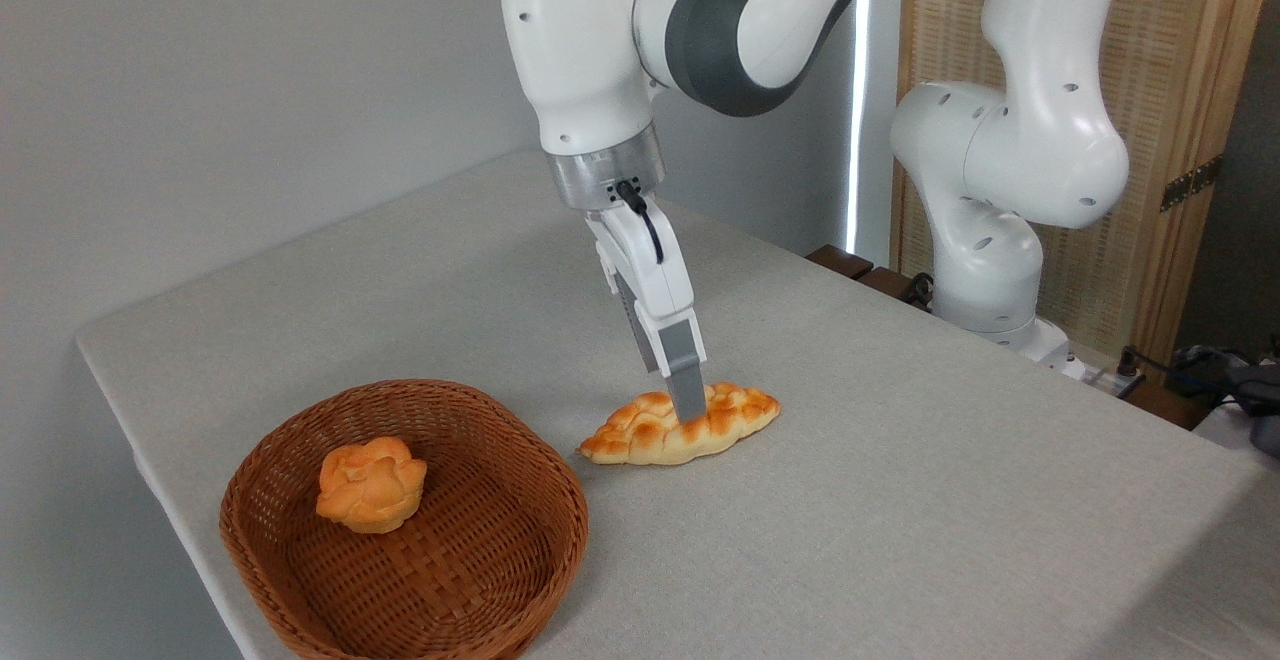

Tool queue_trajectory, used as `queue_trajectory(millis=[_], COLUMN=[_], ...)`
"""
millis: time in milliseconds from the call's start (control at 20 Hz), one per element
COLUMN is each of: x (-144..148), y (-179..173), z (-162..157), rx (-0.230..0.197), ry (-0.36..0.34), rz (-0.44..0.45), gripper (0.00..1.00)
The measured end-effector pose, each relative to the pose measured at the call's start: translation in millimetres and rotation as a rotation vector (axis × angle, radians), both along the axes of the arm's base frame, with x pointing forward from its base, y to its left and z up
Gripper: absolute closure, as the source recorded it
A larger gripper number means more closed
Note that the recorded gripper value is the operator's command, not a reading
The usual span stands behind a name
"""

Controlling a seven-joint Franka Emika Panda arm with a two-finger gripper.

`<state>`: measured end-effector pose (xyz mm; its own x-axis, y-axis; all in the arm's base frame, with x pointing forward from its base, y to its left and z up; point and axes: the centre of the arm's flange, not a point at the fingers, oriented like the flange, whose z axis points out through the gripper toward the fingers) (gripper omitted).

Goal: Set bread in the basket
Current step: 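Move the open gripper over the braided bread roll and lower it, then close the gripper on the middle of the braided bread roll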

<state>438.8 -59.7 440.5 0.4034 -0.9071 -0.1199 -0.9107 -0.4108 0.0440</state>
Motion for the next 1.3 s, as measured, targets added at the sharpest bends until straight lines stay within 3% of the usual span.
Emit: queue_trajectory(millis=[150,650,850,1050,1300], x=[0,-1,-1,-2,-2], y=[2,8,8,8,8], z=[-8,-30,-31,-34,-35], rx=[0.017,0.011,0.01,0.011,0.011], ry=[0.012,0.031,0.029,0.034,0.037], rz=[-0.009,-0.034,-0.034,-0.034,-0.035], gripper=[0.0,0.01,0.38,0.46,0.46])
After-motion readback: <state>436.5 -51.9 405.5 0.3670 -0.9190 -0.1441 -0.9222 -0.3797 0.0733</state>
